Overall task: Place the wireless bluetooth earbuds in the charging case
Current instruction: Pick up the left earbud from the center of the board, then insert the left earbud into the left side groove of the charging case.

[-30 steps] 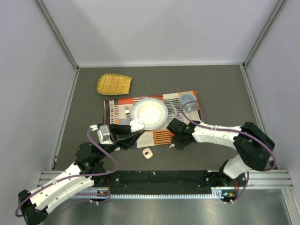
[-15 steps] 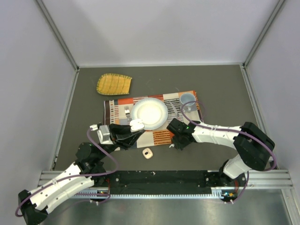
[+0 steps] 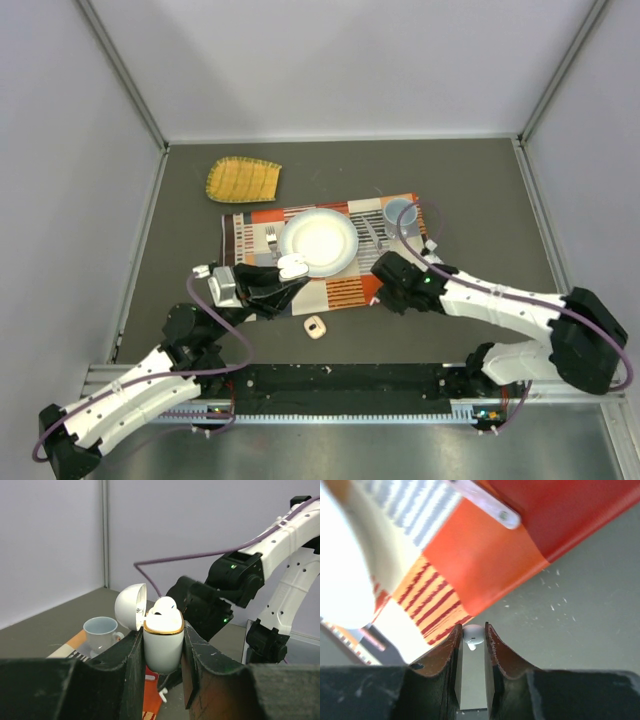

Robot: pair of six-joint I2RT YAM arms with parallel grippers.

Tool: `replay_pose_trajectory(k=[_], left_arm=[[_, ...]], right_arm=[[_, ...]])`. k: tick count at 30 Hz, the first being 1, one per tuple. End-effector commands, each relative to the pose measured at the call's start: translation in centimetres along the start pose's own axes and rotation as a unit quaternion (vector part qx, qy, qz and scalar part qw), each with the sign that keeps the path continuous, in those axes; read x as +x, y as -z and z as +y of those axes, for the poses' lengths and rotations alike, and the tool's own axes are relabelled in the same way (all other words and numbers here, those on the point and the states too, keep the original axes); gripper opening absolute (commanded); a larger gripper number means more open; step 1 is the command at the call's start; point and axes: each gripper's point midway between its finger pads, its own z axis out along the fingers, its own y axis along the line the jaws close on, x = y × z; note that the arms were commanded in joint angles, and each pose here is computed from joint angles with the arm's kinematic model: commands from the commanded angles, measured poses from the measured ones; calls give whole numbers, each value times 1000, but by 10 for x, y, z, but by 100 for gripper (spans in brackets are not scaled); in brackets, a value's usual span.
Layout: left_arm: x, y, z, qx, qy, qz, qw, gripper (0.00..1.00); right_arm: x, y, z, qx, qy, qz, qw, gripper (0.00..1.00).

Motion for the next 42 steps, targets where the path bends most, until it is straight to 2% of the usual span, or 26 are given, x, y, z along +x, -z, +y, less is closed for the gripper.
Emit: replay_pose_trajectory(k=[1,2,7,11,13,14,16,17,18,21,22,25,29,34,42], left_arm=[[-10,-5,0,0,0,-16,1000,0],[-9,-5,-1,2,1,-15,1000,0],[-8,-8,-1,4,6,-12,1000,0],[-6,-12,-1,5,10,-7,1000,0],[-7,-14,-1,6,11,-8,1000,0],[-5,-15,-1,7,12,-4,1000,0],[-6,-17,-2,13,10,-4,1000,0],[-4,-18,-2,14,11,-1,1000,0],[-4,-18,-2,13,12,0,1000,0],[-3,-19,-2,14,12,-2,1000,0],[-3,-19,-2,14,12,-2,1000,0],[-3,-19,0,10,9,-4,1000,0],[-6,-19,0,10,3,-11,1000,0],[-6,-20,-4,24,-4,-18,1000,0],[-4,-21,-4,31,-14,-19,999,0]], right_arm=[[-32,38,33,-109,60,-62,990,0],[-40,47,38,-129,89,-82,984,0],[-66,110,71,-236,128,-151,951,0],[-87,164,94,-290,185,-233,910,0],[-81,192,109,-323,209,-248,889,0],[-86,199,109,-318,219,-275,881,0],[-88,222,119,-341,215,-302,864,0],[-84,232,119,-342,240,-323,849,0],[-85,248,129,-370,222,-331,839,0],[-76,268,136,-400,233,-338,819,0],[-75,281,143,-429,204,-336,814,0],[-65,302,150,-464,202,-340,793,0],[-47,322,161,-496,218,-336,770,0],[-14,334,175,-546,236,-300,746,0],[16,356,188,-598,261,-260,712,0]])
